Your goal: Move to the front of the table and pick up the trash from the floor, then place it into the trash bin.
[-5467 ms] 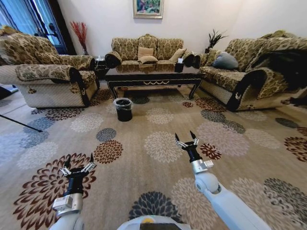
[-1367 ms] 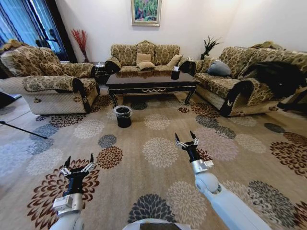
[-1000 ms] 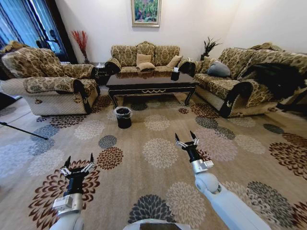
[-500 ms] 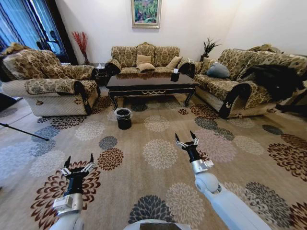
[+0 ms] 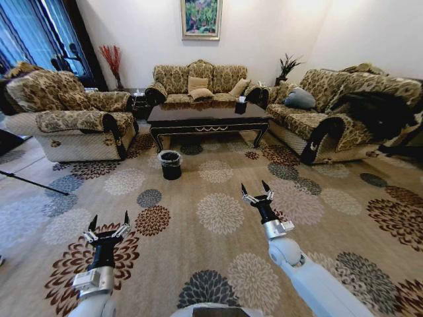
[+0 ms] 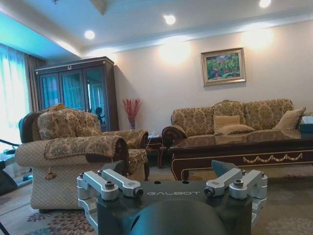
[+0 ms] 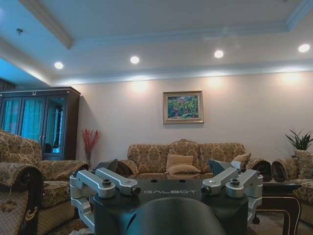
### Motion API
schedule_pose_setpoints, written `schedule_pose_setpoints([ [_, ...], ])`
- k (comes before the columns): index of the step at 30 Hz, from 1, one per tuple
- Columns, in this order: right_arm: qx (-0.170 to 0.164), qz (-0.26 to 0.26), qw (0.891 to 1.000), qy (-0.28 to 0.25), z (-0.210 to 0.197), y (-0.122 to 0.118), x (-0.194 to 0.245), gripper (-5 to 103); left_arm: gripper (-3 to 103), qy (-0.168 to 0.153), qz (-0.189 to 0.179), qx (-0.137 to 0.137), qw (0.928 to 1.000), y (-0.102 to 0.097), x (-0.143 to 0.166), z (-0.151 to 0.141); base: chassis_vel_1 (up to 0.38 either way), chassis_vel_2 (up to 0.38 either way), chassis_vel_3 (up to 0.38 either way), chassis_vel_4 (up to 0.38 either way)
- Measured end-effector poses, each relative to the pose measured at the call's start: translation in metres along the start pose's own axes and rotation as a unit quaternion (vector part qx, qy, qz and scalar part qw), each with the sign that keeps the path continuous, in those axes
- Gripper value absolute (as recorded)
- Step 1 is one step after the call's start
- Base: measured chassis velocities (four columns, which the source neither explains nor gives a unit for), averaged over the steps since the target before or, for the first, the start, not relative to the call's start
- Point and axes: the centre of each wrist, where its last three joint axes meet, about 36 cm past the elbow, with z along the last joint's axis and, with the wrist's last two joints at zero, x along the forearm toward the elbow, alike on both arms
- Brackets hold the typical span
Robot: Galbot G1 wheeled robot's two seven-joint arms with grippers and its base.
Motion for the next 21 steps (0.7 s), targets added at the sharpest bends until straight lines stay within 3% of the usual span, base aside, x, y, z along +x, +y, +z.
schedule_pose_setpoints([
  [21, 0.000, 0.000, 1.000, 0.000, 0.0000, 0.0000, 0.0000, 100, 100, 0.000, 0.000, 0.000, 1.0000, 0.0000, 0.0000, 0.0000, 0.000, 0.000, 0.000, 0.000],
])
